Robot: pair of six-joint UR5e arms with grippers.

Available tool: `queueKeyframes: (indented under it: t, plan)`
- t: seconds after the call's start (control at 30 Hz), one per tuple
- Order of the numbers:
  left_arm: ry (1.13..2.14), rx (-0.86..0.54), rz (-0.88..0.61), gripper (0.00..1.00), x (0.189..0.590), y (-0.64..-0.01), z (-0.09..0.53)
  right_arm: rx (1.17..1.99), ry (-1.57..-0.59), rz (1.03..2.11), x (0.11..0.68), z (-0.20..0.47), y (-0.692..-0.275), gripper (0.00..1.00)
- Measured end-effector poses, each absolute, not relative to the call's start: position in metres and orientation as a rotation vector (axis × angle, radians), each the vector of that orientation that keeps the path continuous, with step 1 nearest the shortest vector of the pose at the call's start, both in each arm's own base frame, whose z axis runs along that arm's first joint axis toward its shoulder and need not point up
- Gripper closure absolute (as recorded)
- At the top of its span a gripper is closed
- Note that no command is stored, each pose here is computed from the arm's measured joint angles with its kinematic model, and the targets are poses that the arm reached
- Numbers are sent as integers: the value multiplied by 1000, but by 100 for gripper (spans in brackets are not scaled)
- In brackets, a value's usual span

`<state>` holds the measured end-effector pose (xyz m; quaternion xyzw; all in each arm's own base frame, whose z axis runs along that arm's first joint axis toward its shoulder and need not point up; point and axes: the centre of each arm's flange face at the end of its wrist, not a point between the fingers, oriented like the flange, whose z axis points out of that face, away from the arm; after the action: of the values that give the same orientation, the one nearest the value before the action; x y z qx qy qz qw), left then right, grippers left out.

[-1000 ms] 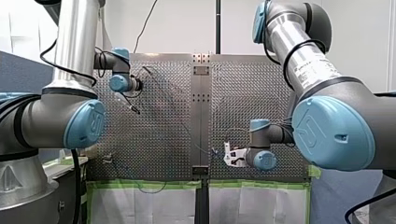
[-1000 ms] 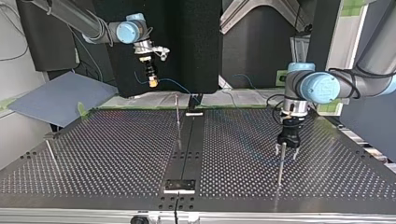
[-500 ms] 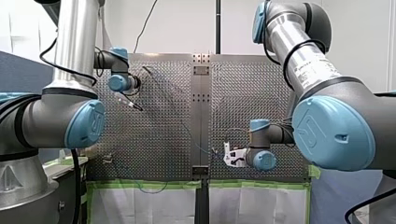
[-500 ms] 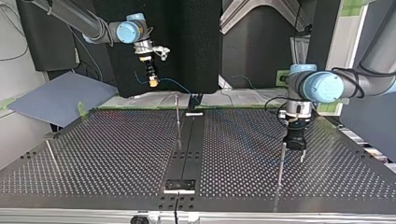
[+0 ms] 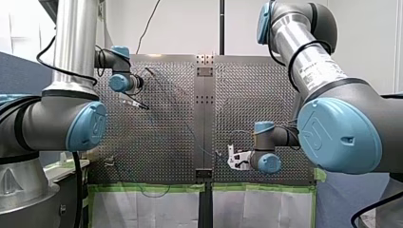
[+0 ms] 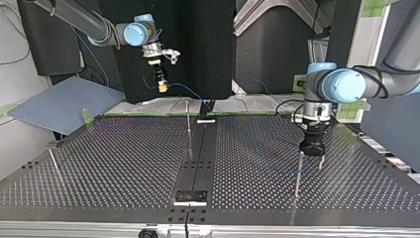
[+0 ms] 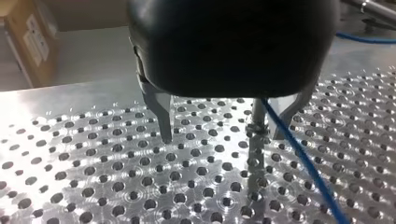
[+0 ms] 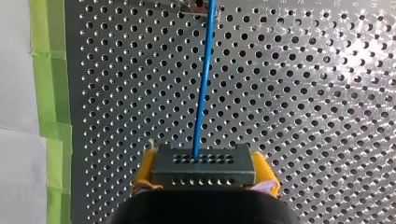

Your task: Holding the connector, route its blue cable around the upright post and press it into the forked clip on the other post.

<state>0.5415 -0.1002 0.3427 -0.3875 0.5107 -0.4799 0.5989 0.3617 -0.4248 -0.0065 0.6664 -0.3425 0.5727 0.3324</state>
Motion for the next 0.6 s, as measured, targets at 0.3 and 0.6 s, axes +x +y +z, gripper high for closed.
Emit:
queueKeyframes:
  t: [0.3, 0.6]
  plan:
    - [1210, -883, -1092, 2, 535, -106, 330, 1741, -895, 1496, 362, -7, -425, 100]
    - [1250, -885, -1032, 2, 533, -111, 291, 1743, -893, 1497, 363, -7, -424, 100]
